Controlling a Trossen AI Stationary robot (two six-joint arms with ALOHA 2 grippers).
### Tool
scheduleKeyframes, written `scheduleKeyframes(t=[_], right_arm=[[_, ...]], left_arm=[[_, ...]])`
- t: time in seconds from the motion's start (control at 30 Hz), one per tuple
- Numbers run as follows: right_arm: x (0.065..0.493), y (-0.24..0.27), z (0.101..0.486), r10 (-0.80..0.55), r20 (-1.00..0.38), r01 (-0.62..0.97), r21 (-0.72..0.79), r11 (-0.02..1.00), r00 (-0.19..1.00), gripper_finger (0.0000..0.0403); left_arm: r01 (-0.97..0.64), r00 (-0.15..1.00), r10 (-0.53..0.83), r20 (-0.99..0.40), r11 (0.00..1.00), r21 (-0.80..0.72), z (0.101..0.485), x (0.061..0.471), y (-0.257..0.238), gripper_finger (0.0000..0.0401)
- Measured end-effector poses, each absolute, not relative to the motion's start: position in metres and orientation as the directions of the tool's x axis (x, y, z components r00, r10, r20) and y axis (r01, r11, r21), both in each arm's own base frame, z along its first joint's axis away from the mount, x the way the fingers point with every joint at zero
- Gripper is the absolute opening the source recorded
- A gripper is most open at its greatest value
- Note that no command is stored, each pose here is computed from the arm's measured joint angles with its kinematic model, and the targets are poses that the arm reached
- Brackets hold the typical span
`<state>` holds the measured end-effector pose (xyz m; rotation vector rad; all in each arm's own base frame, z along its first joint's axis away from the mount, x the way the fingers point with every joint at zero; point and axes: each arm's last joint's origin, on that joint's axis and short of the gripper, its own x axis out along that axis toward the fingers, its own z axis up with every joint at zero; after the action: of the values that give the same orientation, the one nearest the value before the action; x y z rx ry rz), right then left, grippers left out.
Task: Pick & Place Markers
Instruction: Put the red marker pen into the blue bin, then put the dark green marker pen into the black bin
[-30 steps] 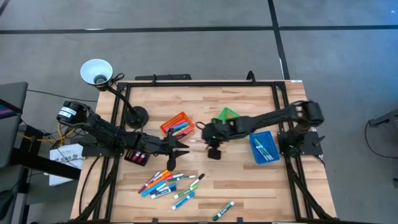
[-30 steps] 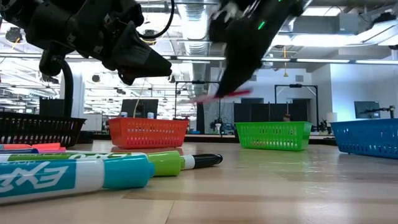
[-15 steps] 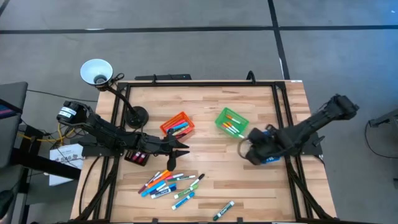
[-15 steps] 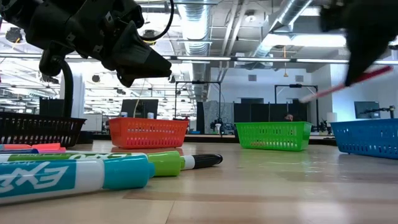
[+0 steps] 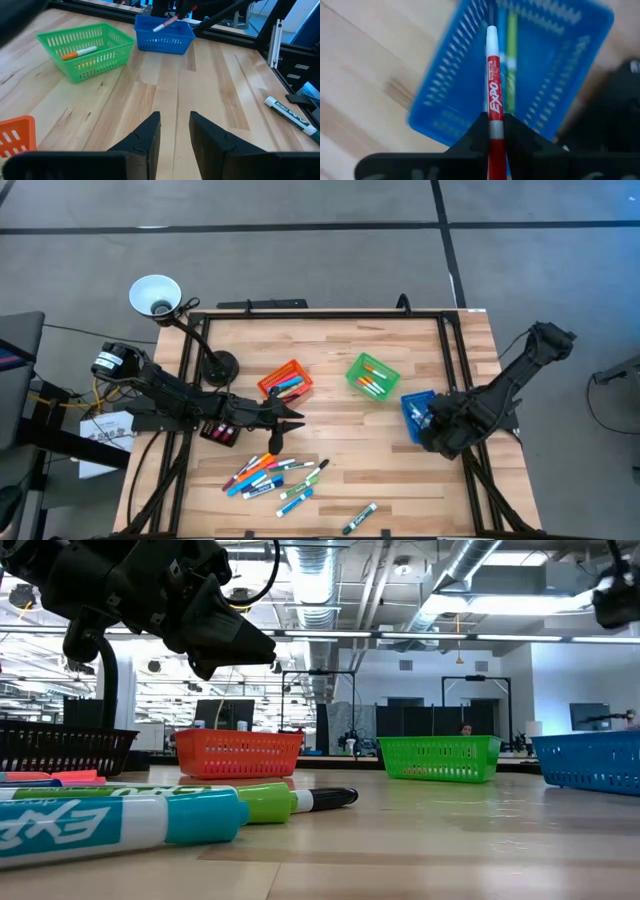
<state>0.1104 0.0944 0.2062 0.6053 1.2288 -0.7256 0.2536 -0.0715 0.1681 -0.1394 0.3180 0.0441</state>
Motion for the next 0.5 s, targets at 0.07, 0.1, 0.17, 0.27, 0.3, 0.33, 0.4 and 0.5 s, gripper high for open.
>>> scheduleKeyframes(t=[0.07,0.1,0.17,0.27,0.3,0.33,0.4,0.5], right_arm=[[0.109,0.097,0.201,-0.184,-0.972,0.77,-0.002,0.638,0.149,0.0027],[0.11,0.099,0.2,-0.187,-0.97,0.771,0.001,0.637,0.156,0.0031],[0.112,0.1,0.198,-0.209,-0.965,0.778,-0.009,0.628,0.157,0.0045],[0.116,0.101,0.194,-0.236,-0.96,0.788,-0.028,0.615,0.15,0.0071],[0.117,0.1,0.193,-0.252,-0.957,0.79,-0.04,0.612,0.147,0.0078],[0.119,0.1,0.192,-0.265,-0.953,0.792,-0.048,0.609,0.146,0.0084],[0.122,0.1,0.189,-0.289,-0.947,0.798,-0.063,0.599,0.142,0.0095],[0.125,0.1,0.186,-0.303,-0.945,0.806,-0.081,0.587,0.126,0.0108]], left_arm=[[-0.065,0.949,0.021,-0.315,0.989,-0.129,0.168,0.254,-0.072,0.0099],[-0.065,0.949,0.021,-0.315,0.989,-0.129,0.168,0.254,-0.071,0.0099],[-0.065,0.949,0.021,-0.315,0.989,-0.129,0.168,0.254,-0.072,0.0099],[-0.065,0.949,0.021,-0.315,0.989,-0.129,0.168,0.254,-0.072,0.0099],[-0.065,0.949,0.021,-0.315,0.989,-0.129,0.168,0.254,-0.072,0.0099],[-0.065,0.949,0.021,-0.315,0.99,-0.129,0.168,0.254,-0.071,0.0099],[-0.065,0.949,0.021,-0.315,0.99,-0.129,0.168,0.254,-0.071,0.0099],[-0.066,0.949,0.022,-0.315,0.989,-0.129,0.168,0.254,-0.071,0.0099]])
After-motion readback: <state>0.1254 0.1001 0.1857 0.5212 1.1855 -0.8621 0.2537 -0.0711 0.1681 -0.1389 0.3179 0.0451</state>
